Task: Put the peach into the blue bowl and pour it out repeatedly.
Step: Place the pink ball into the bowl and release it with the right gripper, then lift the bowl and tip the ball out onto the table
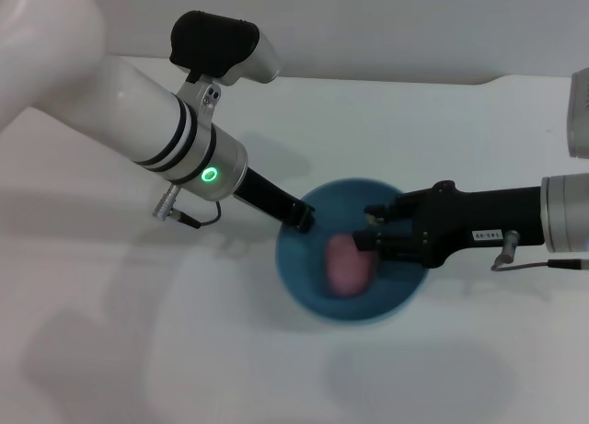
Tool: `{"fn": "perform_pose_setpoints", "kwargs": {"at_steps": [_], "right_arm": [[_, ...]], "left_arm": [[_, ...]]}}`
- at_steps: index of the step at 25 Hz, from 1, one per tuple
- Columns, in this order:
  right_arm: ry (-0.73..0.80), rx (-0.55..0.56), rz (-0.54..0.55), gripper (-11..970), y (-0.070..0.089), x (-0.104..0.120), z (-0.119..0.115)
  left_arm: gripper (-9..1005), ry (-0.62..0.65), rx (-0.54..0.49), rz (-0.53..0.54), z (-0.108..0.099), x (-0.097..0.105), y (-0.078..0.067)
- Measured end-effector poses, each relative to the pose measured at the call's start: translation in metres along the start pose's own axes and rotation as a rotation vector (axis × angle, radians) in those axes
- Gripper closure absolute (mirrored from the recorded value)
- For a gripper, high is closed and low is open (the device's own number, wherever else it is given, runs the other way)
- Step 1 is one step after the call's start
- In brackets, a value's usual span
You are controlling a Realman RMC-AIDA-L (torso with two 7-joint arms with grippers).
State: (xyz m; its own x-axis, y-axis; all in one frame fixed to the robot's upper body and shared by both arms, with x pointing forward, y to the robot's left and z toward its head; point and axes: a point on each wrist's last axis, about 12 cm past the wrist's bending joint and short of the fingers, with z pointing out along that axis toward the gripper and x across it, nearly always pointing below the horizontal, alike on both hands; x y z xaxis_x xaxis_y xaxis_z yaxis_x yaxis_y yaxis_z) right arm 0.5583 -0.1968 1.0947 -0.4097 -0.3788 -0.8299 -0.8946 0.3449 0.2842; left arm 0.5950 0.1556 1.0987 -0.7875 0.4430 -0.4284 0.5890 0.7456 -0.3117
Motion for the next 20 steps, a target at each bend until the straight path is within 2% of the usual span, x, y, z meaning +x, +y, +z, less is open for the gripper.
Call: {"fn": "perform_pose_setpoints", "kwargs": {"at_steps": [1,6,9,13,14,15,20], "right_arm": [[-0.001,0.001,0.0,602,0.0,0.0,0.0],[-0.022,0.018,0.016,558,-0.003,0.001,-0.005],[-0.065,0.06,0.057,532,-0.009,0.003,-0.015],[-0.128,0.134,0.152,507,-0.017,0.014,-0.033],[-0.147,0.155,0.184,507,-0.019,0.018,-0.038],[-0.164,0.176,0.213,508,-0.021,0.022,-0.044],[-0.256,0.259,0.354,509,-0.028,0.044,-0.071]], "left_arm": [[996,-0.001,0.0,-0.001,0.0,0.0,0.0],[997,-0.022,-0.016,-0.002,-0.001,0.0,0.004],[997,-0.06,-0.037,0.0,-0.002,-0.001,0.007],[997,-0.21,-0.109,0.029,-0.01,0.002,0.013],[997,-0.21,-0.109,0.029,-0.01,0.002,0.013],[997,-0.302,-0.156,0.056,-0.014,0.006,0.013],[997,-0.451,-0.294,0.147,-0.018,0.015,0.015]]}}
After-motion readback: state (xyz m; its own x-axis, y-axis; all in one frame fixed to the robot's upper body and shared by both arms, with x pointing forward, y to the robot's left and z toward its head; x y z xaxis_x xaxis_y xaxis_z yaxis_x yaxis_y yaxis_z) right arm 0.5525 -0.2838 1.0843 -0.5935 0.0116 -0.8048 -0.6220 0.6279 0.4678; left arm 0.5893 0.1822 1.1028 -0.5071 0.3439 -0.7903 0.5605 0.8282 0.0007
